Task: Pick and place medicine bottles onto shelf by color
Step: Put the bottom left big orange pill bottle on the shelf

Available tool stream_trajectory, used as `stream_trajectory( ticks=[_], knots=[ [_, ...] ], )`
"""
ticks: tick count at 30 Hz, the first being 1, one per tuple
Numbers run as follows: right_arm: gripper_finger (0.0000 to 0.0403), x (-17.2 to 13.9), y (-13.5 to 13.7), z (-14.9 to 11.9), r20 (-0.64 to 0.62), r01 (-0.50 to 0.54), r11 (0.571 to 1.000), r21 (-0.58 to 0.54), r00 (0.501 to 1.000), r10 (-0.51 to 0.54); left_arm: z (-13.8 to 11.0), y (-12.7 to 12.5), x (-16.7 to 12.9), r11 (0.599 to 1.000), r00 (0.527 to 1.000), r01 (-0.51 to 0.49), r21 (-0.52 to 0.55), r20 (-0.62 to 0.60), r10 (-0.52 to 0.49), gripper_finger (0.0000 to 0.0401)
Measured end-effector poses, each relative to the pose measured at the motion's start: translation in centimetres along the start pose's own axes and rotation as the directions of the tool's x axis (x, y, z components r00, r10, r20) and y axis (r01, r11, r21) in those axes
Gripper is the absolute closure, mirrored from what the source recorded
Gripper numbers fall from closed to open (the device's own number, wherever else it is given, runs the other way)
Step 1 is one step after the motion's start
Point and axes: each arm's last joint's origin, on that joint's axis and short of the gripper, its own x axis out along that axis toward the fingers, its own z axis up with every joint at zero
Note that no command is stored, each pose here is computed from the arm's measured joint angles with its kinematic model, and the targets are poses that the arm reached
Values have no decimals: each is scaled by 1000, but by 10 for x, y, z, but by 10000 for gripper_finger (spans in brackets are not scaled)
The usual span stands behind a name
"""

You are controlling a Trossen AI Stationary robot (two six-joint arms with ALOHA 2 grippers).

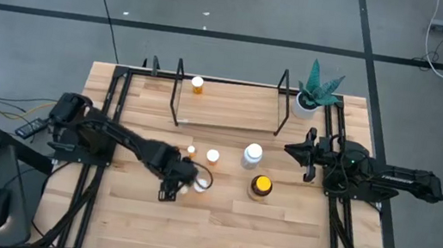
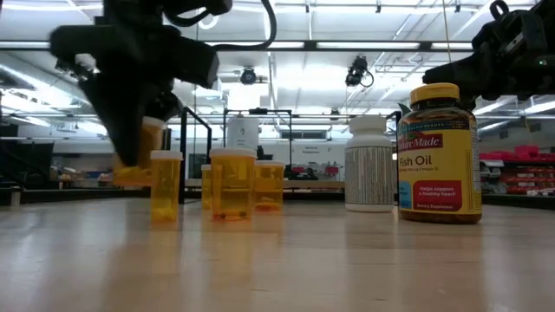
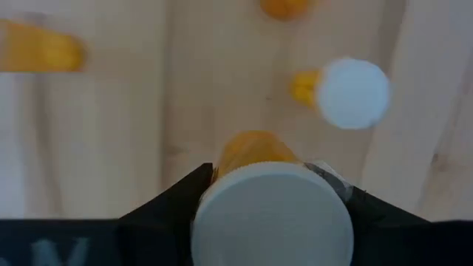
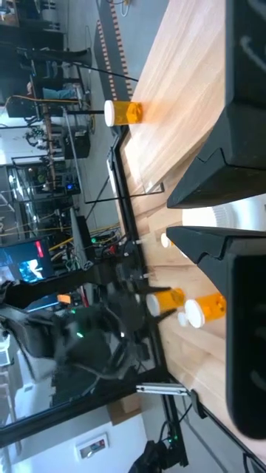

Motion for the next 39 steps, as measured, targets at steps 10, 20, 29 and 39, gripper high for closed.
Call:
stream_trajectory(
  ticks=[10, 20, 29, 39],
  knots=[
    [346, 0, 0, 1, 6, -1, 1000, 0, 1000, 1, 11, 51, -14, 1000, 999, -18, -4, 51, 19, 199],
    [346, 0, 0, 1, 6, -1, 1000, 0, 1000, 1, 22, 91, -27, 999, 998, -48, -9, 45, 49, 195],
    [346, 0, 0, 1, 7, -1, 1000, 0, 1000, 1, 39, 115, -54, 996, 988, -88, 10, 128, 86, 199],
    [346, 0, 0, 1, 6, -1, 1000, 0, 1000, 1, 50, 161, -57, 989, 954, -148, -26, 261, 150, 202]
  ],
)
